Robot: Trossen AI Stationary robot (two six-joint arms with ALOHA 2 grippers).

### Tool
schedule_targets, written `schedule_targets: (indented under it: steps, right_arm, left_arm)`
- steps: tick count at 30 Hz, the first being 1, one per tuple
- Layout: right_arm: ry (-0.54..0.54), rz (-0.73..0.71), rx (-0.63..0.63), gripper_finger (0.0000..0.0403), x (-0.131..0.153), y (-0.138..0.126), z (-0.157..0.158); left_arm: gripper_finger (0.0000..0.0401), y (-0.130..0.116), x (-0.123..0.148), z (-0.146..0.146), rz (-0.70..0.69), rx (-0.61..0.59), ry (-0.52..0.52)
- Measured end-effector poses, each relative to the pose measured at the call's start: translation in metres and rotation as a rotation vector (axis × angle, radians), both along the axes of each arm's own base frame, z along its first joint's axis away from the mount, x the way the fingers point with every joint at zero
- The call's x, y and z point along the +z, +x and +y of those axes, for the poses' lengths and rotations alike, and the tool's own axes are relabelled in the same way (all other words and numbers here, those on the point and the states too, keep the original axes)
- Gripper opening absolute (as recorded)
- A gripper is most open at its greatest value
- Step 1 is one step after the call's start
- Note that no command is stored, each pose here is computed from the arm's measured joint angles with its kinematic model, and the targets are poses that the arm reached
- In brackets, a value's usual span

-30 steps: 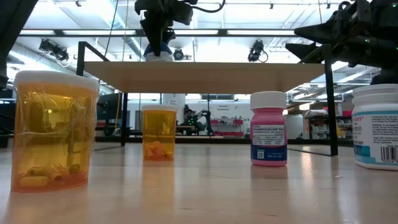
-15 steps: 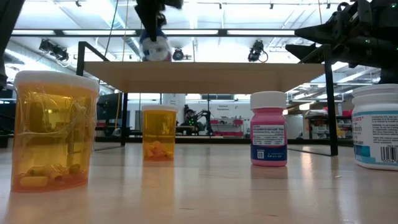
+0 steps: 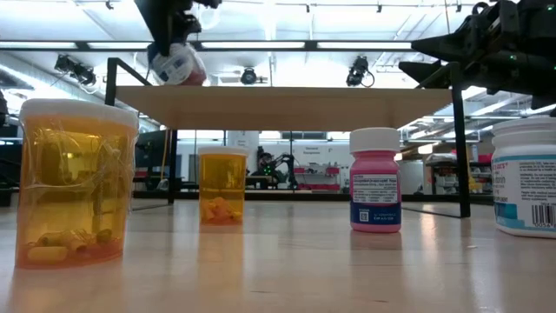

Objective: Pick and place medicine bottles onto shelf by color
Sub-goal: Put the blue medicine bottle on the shelf

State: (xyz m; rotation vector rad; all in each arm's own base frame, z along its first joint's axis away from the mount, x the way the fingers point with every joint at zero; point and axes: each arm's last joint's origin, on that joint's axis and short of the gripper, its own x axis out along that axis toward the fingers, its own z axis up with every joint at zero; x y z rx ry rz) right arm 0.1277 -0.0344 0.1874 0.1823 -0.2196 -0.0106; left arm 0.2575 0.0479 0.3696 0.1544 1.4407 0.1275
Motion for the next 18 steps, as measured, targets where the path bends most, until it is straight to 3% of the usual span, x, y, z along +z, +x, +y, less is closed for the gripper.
schedule_targets:
  steps: [8,18]
  right_arm:
    - [-0.036,-0.03,-0.033,0.0225,0.003,-0.001,-0.001]
    - [-0.034,-0.029,-0.034,0.0225,0.003,-0.001,-0.001]
  left_arm:
    - [0.021,0.0,0.005,0.008,-0.01,-0.013,0.022]
    - [0.0212,0.03,-0.027,0.027,0.114,-0.053,0.025]
